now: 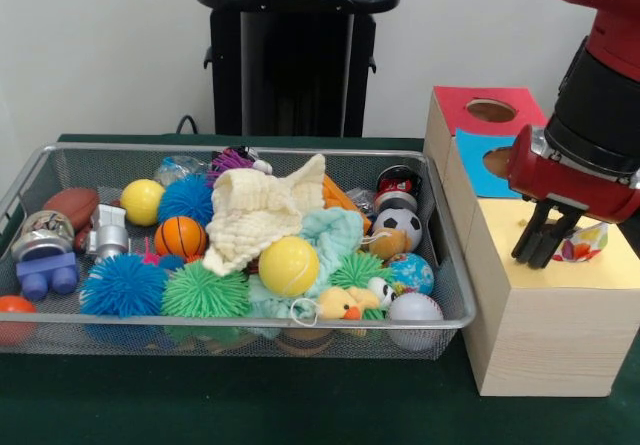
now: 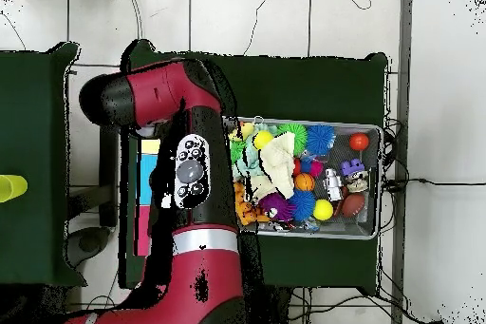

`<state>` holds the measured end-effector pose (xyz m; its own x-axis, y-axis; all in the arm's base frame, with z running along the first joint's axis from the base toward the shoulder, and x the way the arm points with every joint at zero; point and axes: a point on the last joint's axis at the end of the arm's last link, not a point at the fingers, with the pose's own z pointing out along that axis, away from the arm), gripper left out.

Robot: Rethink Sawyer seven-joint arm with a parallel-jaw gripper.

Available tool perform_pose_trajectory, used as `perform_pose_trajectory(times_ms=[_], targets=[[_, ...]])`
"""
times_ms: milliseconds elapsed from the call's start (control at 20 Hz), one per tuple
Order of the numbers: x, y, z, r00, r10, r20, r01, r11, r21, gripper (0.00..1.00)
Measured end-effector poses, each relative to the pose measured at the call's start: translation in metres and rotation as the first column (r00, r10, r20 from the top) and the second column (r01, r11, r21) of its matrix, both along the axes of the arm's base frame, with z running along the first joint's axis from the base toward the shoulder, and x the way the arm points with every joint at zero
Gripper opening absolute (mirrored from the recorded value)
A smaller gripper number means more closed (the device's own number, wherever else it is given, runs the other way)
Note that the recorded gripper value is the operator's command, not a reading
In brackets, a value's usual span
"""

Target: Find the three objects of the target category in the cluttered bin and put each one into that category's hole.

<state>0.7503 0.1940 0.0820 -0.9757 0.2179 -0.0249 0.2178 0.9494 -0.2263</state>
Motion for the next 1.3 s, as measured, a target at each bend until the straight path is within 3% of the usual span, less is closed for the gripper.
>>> perform_pose_trajectory(times_ms=[500,1050,1300], targets=[[-0.002,0.006,0.001,1.0000,0.001,-0.004,-0.001,0.9995,0.032,0.00],[-0.008,0.030,0.003,0.9980,0.035,0.052,-0.040,0.9947,0.095,0.00],[-0.007,0.034,0.003,0.9972,0.041,0.063,-0.047,0.9936,0.102,0.00]])
